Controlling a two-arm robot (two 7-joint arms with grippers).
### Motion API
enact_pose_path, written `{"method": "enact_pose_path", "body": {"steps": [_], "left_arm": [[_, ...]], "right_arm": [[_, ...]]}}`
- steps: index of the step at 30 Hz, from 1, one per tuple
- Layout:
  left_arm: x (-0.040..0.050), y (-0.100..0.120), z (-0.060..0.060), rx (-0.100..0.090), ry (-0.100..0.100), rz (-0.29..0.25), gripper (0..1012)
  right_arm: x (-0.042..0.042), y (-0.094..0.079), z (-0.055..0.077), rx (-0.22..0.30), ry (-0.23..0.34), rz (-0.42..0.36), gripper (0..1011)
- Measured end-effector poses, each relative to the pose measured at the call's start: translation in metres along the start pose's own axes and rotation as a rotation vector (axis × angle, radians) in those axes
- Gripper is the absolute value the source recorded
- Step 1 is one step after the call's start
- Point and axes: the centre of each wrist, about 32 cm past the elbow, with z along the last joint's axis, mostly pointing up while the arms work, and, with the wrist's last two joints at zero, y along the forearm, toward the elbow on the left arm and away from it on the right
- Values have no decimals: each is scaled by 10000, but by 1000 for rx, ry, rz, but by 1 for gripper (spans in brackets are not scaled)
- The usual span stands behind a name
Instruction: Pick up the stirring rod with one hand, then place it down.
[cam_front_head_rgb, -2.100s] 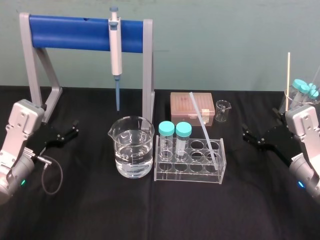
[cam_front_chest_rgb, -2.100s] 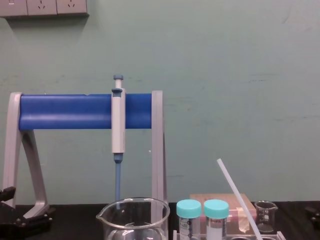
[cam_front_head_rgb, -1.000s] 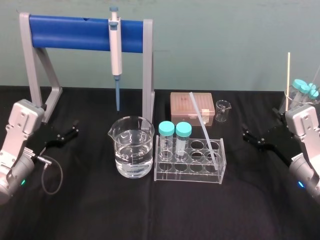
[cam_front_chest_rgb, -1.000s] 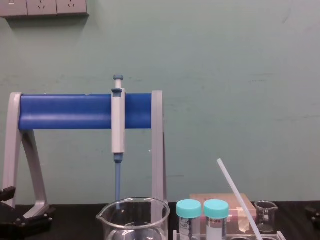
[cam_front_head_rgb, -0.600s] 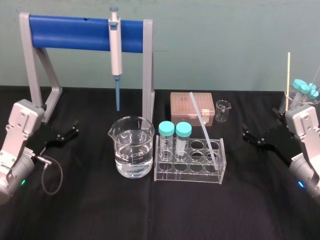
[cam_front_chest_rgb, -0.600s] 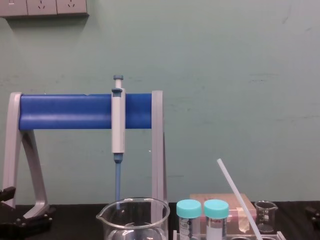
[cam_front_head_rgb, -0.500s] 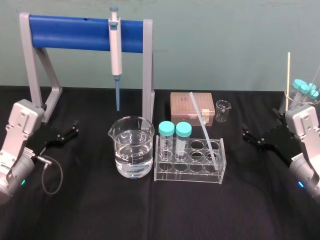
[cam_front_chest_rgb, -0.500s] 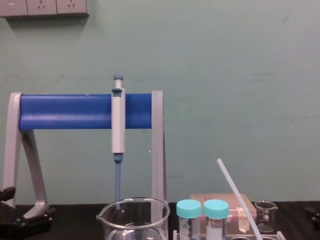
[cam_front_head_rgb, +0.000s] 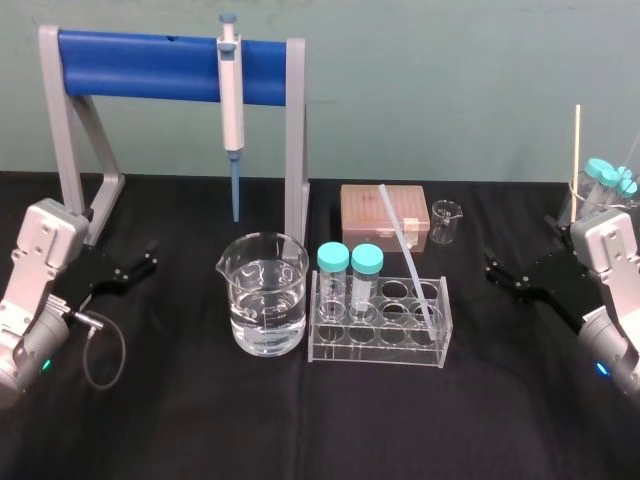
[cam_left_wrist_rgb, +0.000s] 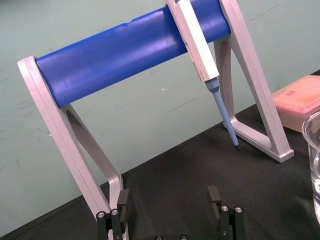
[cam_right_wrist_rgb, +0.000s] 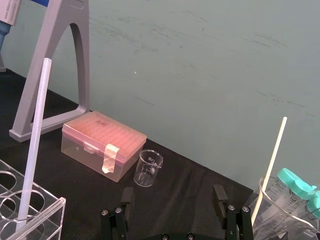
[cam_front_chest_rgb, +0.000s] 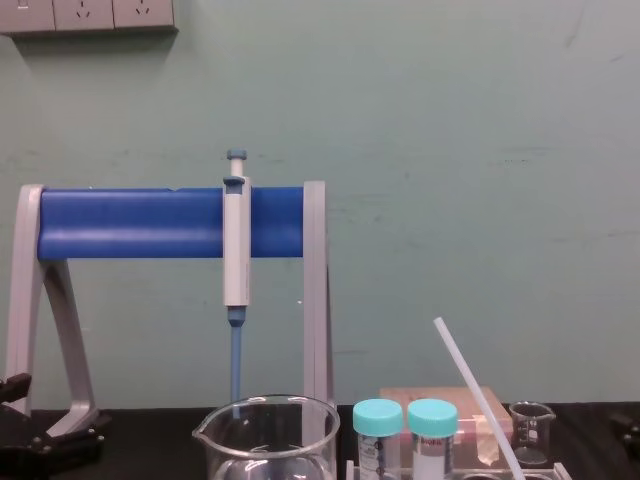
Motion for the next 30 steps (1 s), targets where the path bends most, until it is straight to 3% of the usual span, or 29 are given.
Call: {"method": "enact_pose_path", "body": {"steps": [10, 17, 23, 26, 30], "left_arm": [[0, 0, 0, 0, 0, 0, 1001], [0, 0, 0, 0, 0, 0, 1001], [0, 0, 0, 0, 0, 0, 1000], [0, 0, 0, 0, 0, 0, 1001], [0, 0, 0, 0, 0, 0, 1000]], "right_arm": [[12, -9, -7, 0, 9, 3, 1003], [114, -34, -33, 0, 16, 15, 1003], [379, -27, -16, -6, 35, 43, 1003], [543, -1, 47, -16, 102, 97, 1003], [649, 35, 135, -16, 170, 157, 1003]]}}
